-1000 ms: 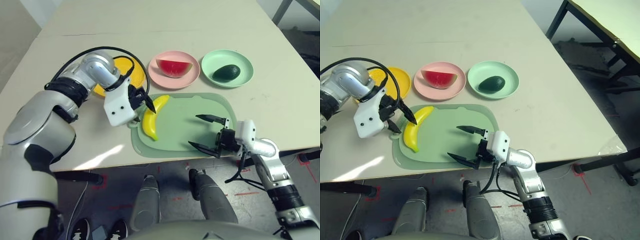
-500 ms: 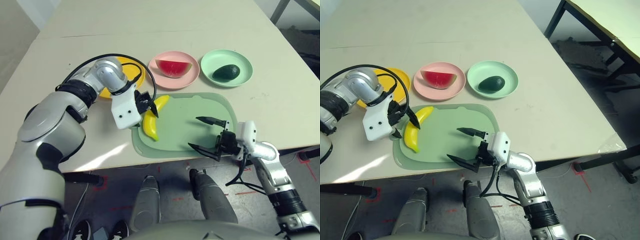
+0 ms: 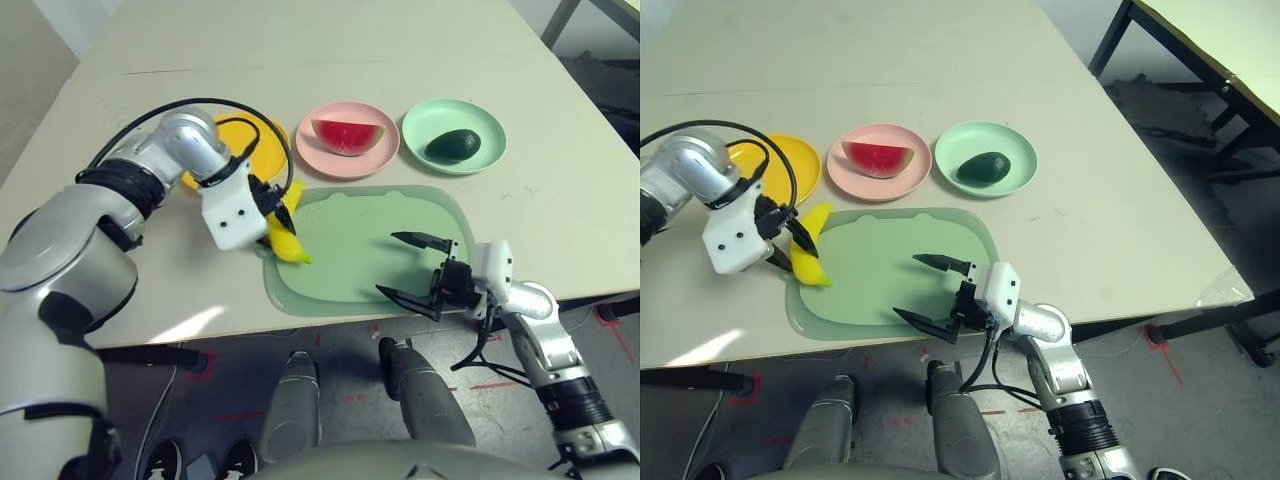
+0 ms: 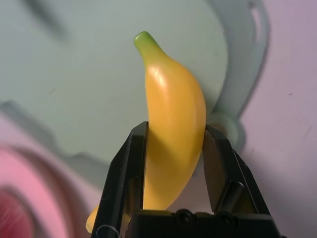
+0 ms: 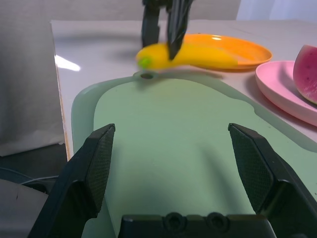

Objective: Place the fruits into color-matched plates.

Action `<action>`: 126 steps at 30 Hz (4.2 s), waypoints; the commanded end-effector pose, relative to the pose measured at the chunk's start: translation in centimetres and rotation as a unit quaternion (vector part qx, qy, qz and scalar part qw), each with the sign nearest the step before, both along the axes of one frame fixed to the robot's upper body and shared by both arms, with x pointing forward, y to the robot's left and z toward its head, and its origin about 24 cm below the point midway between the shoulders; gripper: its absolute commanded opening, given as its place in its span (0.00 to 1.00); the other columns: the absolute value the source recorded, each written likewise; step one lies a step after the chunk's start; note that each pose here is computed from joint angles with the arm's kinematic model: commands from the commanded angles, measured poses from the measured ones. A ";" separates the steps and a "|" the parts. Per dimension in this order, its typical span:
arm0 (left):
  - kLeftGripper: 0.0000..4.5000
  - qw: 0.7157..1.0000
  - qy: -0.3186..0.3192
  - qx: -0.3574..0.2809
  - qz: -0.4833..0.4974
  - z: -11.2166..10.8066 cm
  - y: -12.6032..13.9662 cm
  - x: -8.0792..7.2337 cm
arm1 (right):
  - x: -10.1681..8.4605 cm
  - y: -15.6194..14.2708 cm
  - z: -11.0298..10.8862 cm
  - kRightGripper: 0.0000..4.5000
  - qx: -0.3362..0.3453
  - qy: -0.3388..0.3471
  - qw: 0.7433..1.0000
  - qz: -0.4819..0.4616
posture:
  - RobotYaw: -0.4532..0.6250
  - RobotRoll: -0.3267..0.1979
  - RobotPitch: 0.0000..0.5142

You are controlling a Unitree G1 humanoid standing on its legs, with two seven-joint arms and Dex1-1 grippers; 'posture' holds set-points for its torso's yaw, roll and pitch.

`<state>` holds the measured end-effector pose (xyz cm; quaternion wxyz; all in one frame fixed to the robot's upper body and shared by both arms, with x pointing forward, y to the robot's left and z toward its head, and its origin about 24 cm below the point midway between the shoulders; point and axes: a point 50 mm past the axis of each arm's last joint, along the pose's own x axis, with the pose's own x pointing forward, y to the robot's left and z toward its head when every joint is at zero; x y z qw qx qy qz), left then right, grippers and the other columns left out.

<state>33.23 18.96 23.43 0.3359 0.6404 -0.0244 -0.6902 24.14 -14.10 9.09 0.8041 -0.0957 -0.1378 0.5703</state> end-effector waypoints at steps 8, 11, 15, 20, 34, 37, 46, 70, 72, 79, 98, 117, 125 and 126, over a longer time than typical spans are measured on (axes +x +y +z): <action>0.37 0.980 -0.039 -0.036 0.194 2.2 5.4 1.1 | 0.3 1.6 2.7 1.00 0.012 -0.001 0.998 -0.057 | 0.32 0.62 0.41; 0.37 0.973 -0.051 -0.036 0.224 1.7 6.0 1.3 | -0.1 1.9 3.3 1.00 -0.008 -0.001 0.996 -0.091 | 0.31 0.62 0.42; 0.37 0.961 -0.074 -0.027 0.265 1.2 6.9 1.6 | -0.6 2.7 3.8 1.00 -0.018 0.005 0.991 -0.131 | 0.30 0.62 0.43; 0.37 0.948 -0.109 -0.009 0.300 0.8 7.7 2.1 | -0.7 3.1 3.7 1.00 -0.017 0.028 0.983 -0.179 | 0.28 0.62 0.45; 0.37 0.906 -0.212 -0.021 0.365 0.4 8.5 3.7 | -1.2 3.1 4.0 1.00 0.037 0.052 0.971 -0.229 | 0.26 0.62 0.45; 0.37 0.902 -0.218 -0.030 0.372 -0.1 8.3 4.0 | -1.3 3.0 4.0 1.00 0.043 0.053 0.971 -0.227 | 0.26 0.62 0.45; 0.37 0.889 -0.194 -0.070 0.409 -1.9 8.3 4.3 | -1.3 3.1 4.0 1.00 0.041 0.050 0.975 -0.215 | 0.26 0.62 0.46; 0.99 0.895 -0.166 -0.109 0.398 -0.8 8.7 3.5 | -1.1 3.2 4.0 1.00 0.043 0.055 0.977 -0.203 | 0.27 0.62 0.46; 0.99 0.886 -0.135 -0.177 0.407 0.6 8.5 3.4 | -1.1 2.9 3.9 1.00 0.046 0.061 0.976 -0.202 | 0.27 0.62 0.46; 0.99 0.827 0.000 -0.434 0.357 6.2 8.7 1.8 | 0.2 0.9 4.1 1.00 0.037 0.064 0.978 -0.196 | 0.34 0.62 0.47; 0.99 0.596 0.013 -0.627 0.501 -1.6 13.1 -9.1 | 2.8 -7.9 2.3 1.00 0.015 0.057 0.992 -0.109 | 0.47 0.62 0.53; 0.99 0.389 -0.049 -0.689 0.609 -9.3 16.1 -11.5 | 0.3 -18.8 -0.6 1.00 0.099 0.026 0.900 -0.424 | 0.43 0.62 0.51; 0.99 0.307 -0.062 -0.707 0.634 -11.6 17.1 -12.8 | -0.3 -21.5 -2.3 1.00 0.150 0.023 0.808 -0.570 | 0.43 0.62 0.50; 0.99 0.288 -0.061 -0.711 0.638 -12.1 17.3 -12.9 | -0.3 -21.6 -2.5 1.00 0.155 0.023 0.799 -0.581 | 0.43 0.62 0.50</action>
